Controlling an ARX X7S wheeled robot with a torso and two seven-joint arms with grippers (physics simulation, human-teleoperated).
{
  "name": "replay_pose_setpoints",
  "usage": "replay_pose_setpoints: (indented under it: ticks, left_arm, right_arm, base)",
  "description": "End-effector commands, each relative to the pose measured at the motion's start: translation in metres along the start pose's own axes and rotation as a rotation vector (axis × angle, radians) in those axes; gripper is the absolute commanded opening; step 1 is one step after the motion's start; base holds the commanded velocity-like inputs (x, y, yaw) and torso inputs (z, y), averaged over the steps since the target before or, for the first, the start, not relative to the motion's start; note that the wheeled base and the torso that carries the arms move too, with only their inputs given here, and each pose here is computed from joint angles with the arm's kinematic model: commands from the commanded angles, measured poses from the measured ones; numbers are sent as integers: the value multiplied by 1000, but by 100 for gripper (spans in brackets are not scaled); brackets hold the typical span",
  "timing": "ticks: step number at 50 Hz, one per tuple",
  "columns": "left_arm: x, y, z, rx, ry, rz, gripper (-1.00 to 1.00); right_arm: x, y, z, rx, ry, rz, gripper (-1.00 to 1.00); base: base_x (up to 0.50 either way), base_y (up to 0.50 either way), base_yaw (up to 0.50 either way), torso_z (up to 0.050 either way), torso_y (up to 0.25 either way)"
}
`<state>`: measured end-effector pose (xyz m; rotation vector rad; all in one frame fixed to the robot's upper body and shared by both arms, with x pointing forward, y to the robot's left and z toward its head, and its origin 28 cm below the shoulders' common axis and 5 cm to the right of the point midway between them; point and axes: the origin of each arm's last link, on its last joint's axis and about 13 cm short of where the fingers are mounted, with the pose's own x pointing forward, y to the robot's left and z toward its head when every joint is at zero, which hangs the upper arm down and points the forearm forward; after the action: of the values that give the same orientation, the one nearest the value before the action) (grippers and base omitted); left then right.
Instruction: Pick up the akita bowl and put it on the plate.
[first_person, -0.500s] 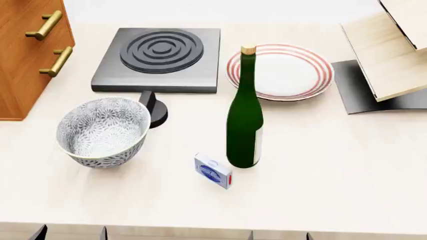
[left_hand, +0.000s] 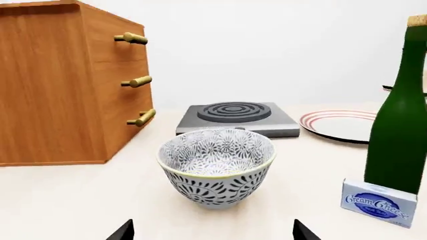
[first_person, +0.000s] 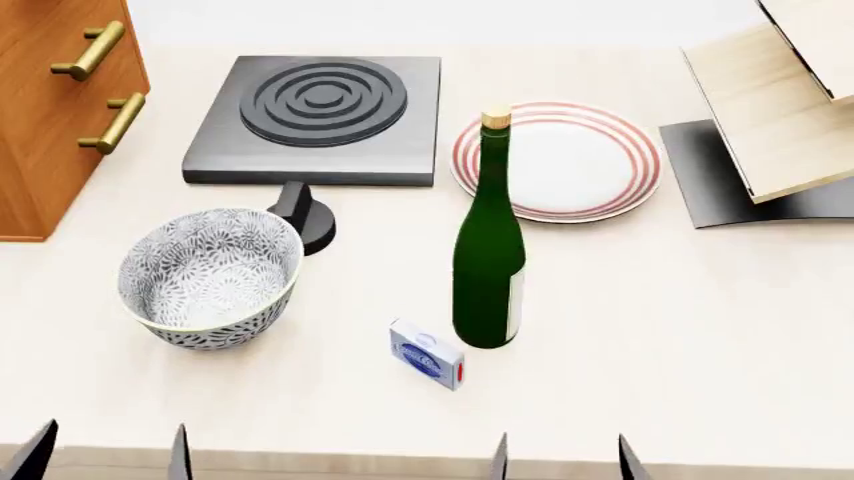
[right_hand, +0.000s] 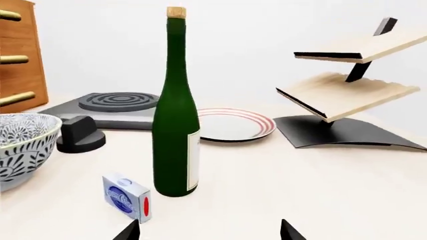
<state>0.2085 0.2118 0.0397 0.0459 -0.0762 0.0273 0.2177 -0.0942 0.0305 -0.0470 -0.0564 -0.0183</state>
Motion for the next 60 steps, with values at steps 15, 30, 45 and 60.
replay_pose_setpoints:
  ticks: [15,30,45,60]
  left_arm:
    - [-7,15,73,70,-200,80,100]
    - [-14,21,82,53,-243,121,100]
    - [-12,31,77,27,-225,170,100]
    - [-11,32,75,21,-218,176,100]
  right_arm:
    - [0,-7,63,-3,-179,-45,100]
    - [-1,-17,67,28,-195,-88,100]
    - [1,-23,59,46,-176,-113,100]
    - [0,-18,57,50,-162,-74,100]
  base:
    - [0,0,0,0,0]
    - [0,0,0,0,0]
    - [0,0,0,0,0]
    - [0,-48,0,0,0]
